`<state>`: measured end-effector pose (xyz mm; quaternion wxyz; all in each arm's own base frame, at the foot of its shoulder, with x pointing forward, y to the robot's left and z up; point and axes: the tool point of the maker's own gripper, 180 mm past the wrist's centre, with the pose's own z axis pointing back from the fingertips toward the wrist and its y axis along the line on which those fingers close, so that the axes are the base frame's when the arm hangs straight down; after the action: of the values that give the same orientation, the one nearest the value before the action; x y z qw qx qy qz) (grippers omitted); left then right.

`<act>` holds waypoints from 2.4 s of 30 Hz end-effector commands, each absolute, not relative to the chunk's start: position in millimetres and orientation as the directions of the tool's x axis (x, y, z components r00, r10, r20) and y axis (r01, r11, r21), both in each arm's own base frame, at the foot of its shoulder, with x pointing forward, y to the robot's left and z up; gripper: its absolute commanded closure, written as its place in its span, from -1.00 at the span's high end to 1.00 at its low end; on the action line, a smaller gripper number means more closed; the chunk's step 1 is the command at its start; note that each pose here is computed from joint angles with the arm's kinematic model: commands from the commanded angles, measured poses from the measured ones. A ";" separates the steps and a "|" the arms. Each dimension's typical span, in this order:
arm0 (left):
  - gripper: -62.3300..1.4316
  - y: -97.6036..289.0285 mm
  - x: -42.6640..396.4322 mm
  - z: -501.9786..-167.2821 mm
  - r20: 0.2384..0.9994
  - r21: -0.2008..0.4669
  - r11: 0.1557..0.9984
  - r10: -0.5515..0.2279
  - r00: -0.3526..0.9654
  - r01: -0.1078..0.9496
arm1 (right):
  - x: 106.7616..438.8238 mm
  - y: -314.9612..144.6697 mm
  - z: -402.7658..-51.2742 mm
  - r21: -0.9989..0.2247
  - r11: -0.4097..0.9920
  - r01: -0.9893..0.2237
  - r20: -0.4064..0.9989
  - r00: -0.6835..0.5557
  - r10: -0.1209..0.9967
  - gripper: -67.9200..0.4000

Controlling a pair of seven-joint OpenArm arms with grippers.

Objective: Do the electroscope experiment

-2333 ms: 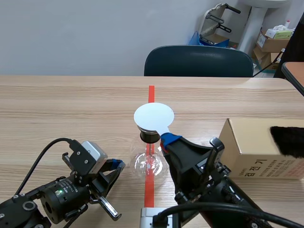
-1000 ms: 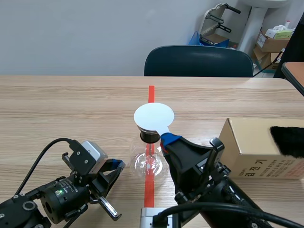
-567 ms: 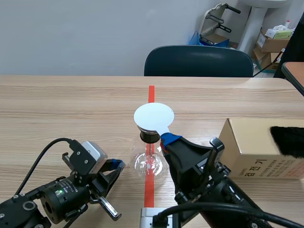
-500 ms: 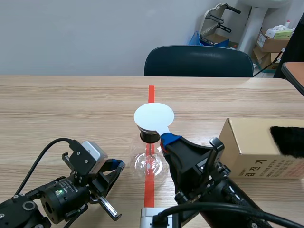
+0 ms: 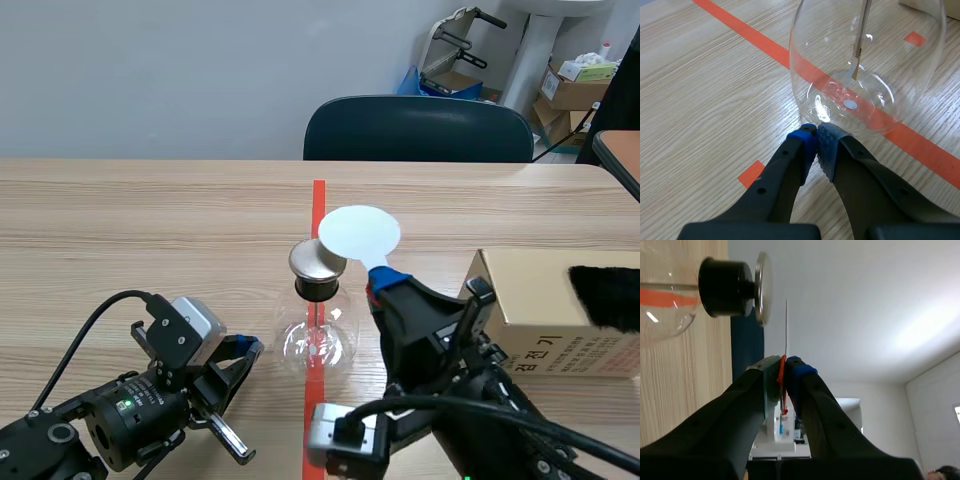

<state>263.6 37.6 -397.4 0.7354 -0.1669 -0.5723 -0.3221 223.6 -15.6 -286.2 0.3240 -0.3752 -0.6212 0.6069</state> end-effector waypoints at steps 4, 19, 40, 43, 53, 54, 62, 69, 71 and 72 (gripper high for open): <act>-0.82 34.0 268.3 -387.2 0.960 0.122 0.740 -0.257 0.111 0.661 | 236.4 -37.5 -277.9 -0.994 -0.024 0.102 -0.063 -0.401 0.914 -0.94; -0.82 34.0 268.3 -387.2 0.960 0.122 0.740 -0.257 0.111 0.661 | 250.4 -89.3 -275.3 -0.994 -0.024 0.102 -0.036 -0.115 0.993 -0.94; -0.82 34.0 268.3 -387.2 0.960 0.122 0.740 -0.257 0.111 0.661 | 221.7 -10.4 -279.9 -0.994 -0.024 0.103 -0.077 -0.551 0.831 -0.94; -0.82 34.0 268.3 -387.2 0.960 0.122 0.740 -0.257 0.111 0.661 | 214.5 -0.2 -280.9 -0.994 -0.024 0.103 -0.082 -0.607 0.790 -0.94; -0.82 33.1 268.3 -387.0 0.961 0.120 0.741 -0.254 0.111 0.661 | 205.4 10.5 -282.1 -0.994 -0.024 0.103 -0.087 -0.667 0.740 -0.94; -0.82 33.1 268.3 -387.0 0.961 0.120 0.741 -0.254 0.111 0.661 | 205.4 10.5 -282.1 -0.994 -0.024 0.103 -0.087 -0.667 0.740 -0.94; -0.82 33.1 268.3 -386.9 0.961 0.120 0.741 -0.254 0.111 0.661 | 205.9 9.9 -282.1 -0.994 -0.024 0.103 -0.087 -0.664 0.743 -0.94; -0.82 33.1 268.3 -386.9 0.961 0.120 0.741 -0.254 0.111 0.661 | 220.0 -8.1 -280.3 -0.994 -0.024 0.103 -0.078 -0.564 0.822 -0.94; -0.82 33.1 268.3 -386.9 0.961 0.120 0.741 -0.254 0.111 0.661 | 226.3 -18.0 -279.4 -0.994 -0.024 0.103 -0.074 -0.510 0.857 -0.94; -0.82 33.1 268.3 -386.9 0.961 0.120 0.741 -0.254 0.111 0.661 | 229.4 -23.4 -278.9 -0.994 -0.024 0.103 -0.071 -0.480 0.875 -0.94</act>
<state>263.6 37.6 -397.4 0.7354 -0.1669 -0.5723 -0.3221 225.7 -19.4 -286.0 0.3315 -0.3826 -0.6172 0.6023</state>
